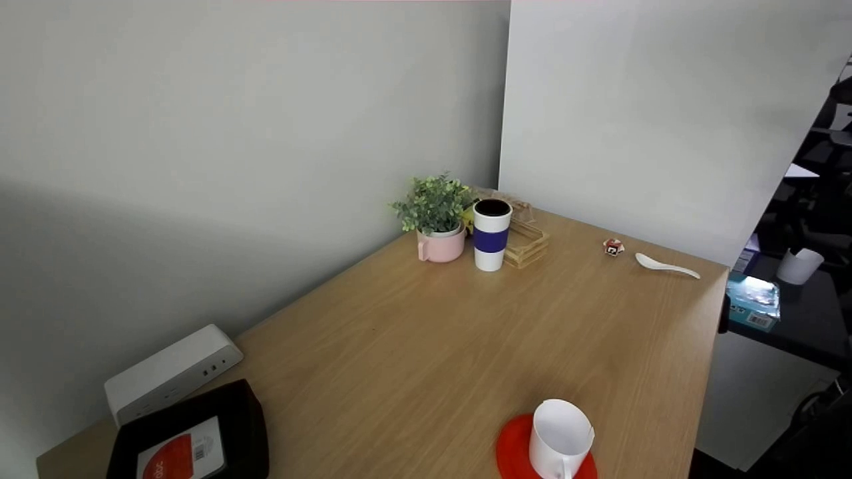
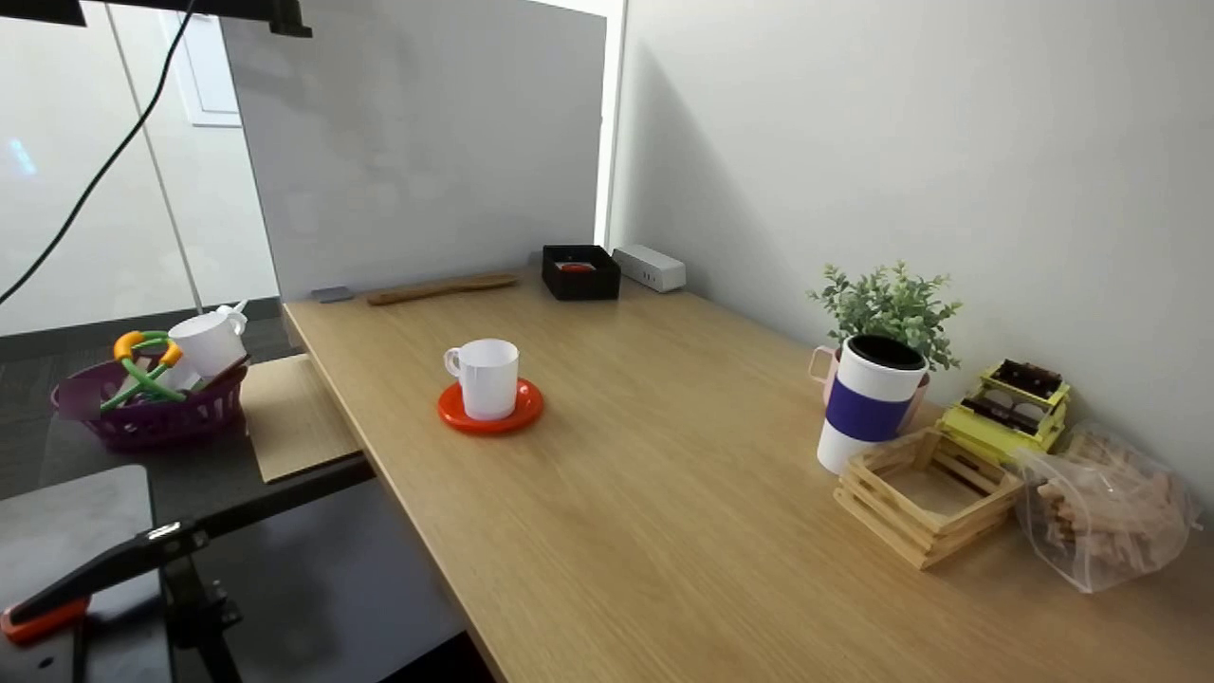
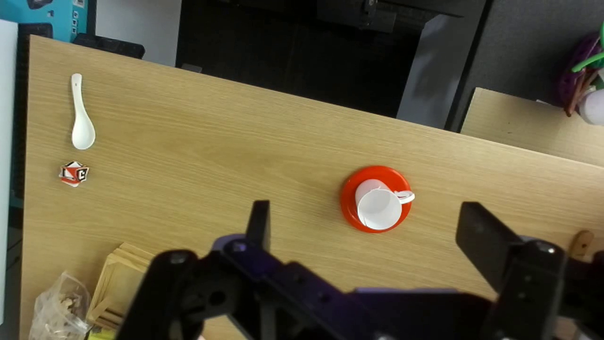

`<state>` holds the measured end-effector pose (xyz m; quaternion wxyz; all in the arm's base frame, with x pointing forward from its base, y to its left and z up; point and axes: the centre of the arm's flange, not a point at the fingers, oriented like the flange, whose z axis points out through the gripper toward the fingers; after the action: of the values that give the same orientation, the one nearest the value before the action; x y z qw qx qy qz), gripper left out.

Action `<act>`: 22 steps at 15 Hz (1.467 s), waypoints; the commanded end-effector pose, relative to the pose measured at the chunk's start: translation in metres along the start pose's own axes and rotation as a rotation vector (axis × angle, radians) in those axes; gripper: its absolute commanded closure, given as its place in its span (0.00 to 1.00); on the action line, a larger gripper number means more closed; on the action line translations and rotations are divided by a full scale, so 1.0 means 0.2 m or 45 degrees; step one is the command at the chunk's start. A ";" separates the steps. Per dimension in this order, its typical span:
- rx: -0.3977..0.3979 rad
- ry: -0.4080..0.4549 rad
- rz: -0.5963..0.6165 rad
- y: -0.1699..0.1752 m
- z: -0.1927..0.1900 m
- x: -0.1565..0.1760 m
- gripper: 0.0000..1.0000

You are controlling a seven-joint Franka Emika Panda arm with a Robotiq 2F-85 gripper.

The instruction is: Put the mug directly on the table

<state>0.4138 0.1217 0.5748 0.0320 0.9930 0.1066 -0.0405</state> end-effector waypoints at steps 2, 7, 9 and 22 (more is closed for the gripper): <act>0.000 0.000 0.000 0.00 0.00 0.00 0.00; 0.000 0.000 0.000 0.00 0.00 0.00 0.00; 0.000 0.000 0.000 0.00 0.00 0.00 0.00; 0.058 0.099 -0.314 0.07 0.01 0.17 0.00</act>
<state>0.4321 0.1184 0.5777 0.0272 0.9834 0.1793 0.0067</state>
